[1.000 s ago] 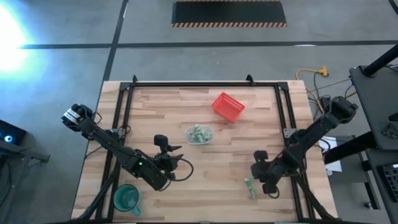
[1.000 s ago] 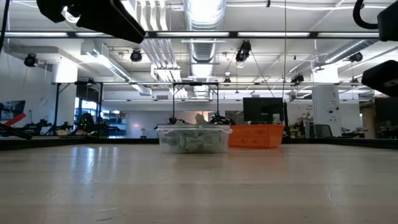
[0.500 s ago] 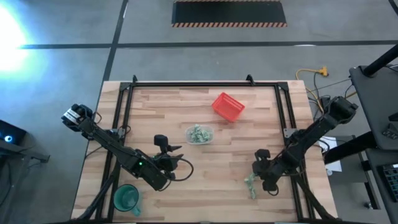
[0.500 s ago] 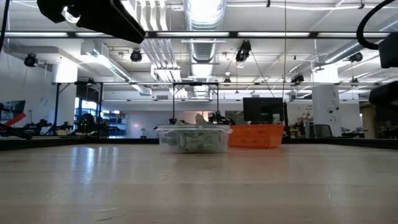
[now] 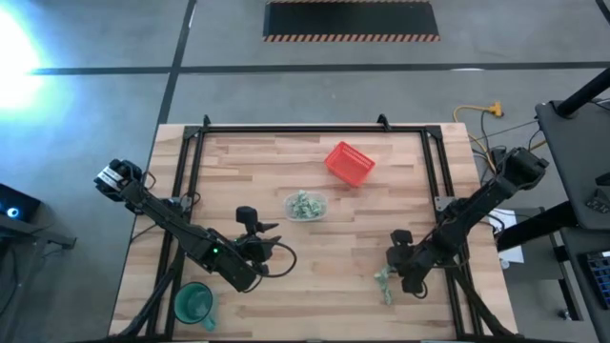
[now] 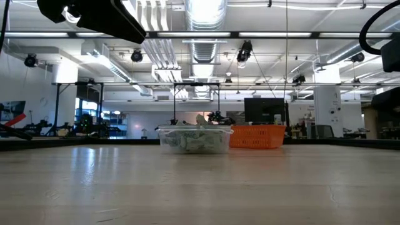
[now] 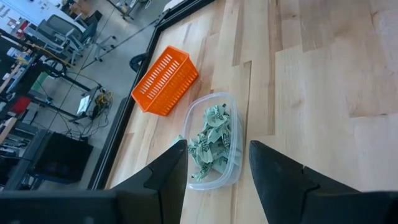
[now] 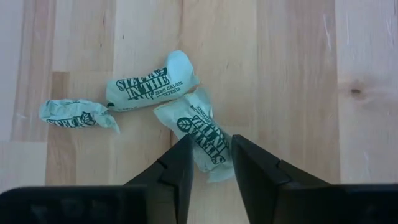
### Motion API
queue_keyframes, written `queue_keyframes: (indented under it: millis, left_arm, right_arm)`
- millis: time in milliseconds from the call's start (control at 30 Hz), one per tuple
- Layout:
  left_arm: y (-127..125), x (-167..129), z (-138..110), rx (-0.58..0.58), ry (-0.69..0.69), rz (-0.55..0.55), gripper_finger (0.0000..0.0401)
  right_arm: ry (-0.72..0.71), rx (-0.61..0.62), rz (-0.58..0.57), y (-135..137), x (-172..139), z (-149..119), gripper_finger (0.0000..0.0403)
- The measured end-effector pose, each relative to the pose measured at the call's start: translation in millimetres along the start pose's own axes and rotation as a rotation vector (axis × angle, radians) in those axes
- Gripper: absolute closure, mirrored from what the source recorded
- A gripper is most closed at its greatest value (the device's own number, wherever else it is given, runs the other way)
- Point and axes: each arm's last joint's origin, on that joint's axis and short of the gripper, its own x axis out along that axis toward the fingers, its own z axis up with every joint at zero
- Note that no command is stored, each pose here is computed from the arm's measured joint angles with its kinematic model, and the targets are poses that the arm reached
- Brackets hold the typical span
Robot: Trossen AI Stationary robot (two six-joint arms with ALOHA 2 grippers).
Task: Pick and place items into bin
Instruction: Put the stevia packet into the transparent bin
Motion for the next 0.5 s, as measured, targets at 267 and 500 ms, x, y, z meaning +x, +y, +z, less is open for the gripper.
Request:
queue_keyframes:
  millis: [267, 500]
  left_arm:
    - [0.0, 0.0, 0.0, 0.0, 0.0, 0.0, 0.0246]
    - [0.0, -0.1, 0.0, 0.0, 0.0, 0.0, 0.0246]
  right_arm:
    - [0.001, -0.001, -0.001, -0.5, 0.4, -0.6, 0.0237]
    - [-0.009, -0.017, -0.054, -3.6, 5.0, -3.1, 0.0233]
